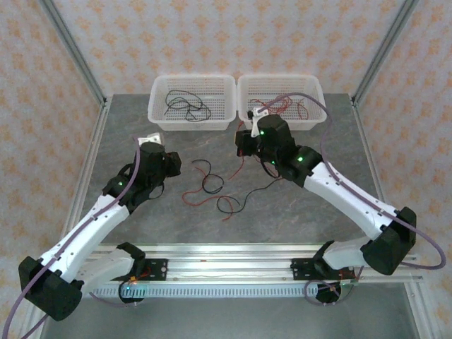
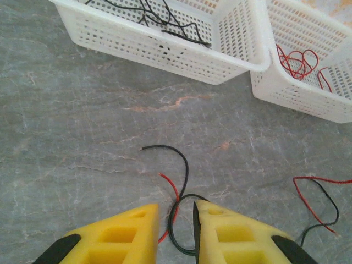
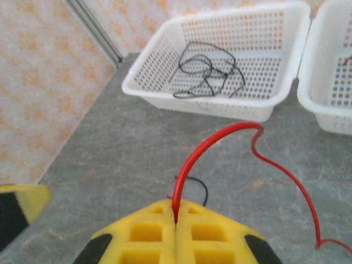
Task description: Untangle the cables
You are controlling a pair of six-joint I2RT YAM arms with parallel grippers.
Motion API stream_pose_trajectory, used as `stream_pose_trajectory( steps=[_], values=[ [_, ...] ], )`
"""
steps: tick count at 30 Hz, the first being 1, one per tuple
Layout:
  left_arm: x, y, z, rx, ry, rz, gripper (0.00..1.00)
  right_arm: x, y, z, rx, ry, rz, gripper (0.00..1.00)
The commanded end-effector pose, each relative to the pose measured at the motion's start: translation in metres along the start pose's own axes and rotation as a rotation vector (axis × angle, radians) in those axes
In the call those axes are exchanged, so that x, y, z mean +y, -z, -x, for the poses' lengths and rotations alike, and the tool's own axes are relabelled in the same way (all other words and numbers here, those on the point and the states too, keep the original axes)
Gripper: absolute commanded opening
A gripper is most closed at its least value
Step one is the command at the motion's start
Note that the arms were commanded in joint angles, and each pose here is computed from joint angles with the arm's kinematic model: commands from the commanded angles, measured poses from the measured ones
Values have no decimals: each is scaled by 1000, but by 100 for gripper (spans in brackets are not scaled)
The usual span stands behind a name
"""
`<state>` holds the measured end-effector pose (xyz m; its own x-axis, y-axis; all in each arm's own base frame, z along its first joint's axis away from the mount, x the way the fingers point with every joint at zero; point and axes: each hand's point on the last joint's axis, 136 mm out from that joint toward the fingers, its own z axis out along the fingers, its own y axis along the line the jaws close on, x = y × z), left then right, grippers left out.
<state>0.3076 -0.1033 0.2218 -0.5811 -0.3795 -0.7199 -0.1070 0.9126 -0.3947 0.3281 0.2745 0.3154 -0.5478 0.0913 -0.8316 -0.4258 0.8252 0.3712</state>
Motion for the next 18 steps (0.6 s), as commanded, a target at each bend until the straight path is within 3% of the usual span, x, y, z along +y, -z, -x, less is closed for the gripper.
stream_pose_trajectory(
  steps=[1, 10, 18],
  values=[
    [-7, -4, -4, 4, 34, -29, 24, 18, 33, 53, -142, 34, 43, 0],
    [-10, -7, -11, 15, 35, -36, 24, 34, 80, 131, -358, 86, 29, 0],
    [-27, -16, -25, 45, 19, -94, 26, 54, 107, 174, -477, 96, 77, 0]
  ],
)
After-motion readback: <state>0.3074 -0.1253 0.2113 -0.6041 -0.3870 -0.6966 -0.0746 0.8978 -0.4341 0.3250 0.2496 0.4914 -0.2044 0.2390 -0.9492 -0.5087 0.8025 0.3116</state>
